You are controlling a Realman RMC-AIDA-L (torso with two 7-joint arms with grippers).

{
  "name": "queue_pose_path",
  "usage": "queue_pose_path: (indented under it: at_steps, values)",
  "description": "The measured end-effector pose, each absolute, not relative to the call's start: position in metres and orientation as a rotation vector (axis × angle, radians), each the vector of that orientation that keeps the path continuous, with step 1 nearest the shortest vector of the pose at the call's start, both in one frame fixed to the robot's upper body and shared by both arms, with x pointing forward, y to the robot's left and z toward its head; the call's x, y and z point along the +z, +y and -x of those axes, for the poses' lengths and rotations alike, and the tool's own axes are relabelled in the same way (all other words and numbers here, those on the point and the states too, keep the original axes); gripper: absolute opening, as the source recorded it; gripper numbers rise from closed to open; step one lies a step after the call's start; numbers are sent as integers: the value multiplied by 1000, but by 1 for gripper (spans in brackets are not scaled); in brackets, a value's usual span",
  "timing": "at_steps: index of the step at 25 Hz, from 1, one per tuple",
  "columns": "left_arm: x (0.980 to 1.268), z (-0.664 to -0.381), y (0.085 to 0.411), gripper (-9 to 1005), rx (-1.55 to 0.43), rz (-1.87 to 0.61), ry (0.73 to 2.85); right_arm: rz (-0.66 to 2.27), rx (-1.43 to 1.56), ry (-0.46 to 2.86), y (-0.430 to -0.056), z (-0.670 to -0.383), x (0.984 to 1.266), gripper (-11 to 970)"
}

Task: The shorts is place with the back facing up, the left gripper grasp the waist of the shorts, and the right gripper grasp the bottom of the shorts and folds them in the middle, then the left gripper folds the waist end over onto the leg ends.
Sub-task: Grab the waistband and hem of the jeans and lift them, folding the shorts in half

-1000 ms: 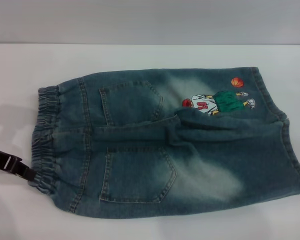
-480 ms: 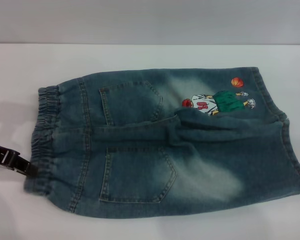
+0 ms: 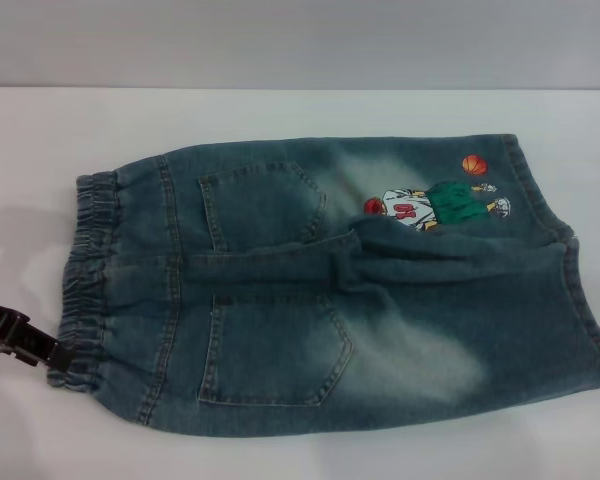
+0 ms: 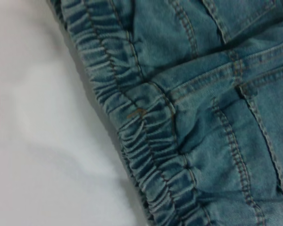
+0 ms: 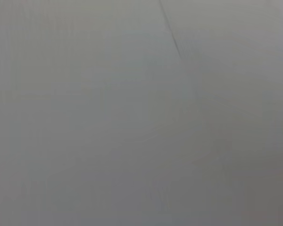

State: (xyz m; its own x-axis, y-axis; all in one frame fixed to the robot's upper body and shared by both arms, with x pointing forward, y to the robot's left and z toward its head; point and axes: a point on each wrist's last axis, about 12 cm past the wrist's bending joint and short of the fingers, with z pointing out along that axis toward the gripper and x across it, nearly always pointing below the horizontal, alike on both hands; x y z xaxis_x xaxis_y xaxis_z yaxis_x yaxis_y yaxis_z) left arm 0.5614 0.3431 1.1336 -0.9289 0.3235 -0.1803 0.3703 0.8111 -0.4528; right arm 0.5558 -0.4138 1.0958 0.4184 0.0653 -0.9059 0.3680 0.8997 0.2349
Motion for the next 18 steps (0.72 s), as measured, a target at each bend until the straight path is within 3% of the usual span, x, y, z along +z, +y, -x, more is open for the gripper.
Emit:
queue_pose_path:
  at_steps: [1,7,14,18]
  values:
    - [1135,-561,344,427,-753,-555,2918,-434,-198,1132,-414,-556,1096,600]
    - [1146,-562,353,491,-766,-440,2959,-427,-197,1128,-414,-556,1097,601]
    - [1146,-562,359,667,-852,-307,2903,-430,-201,1132,-414,-553,1094,601]
    - [1141,-561,361,665,-894,-255,2892,-430,-201,1133,-414,-552,1094,602]
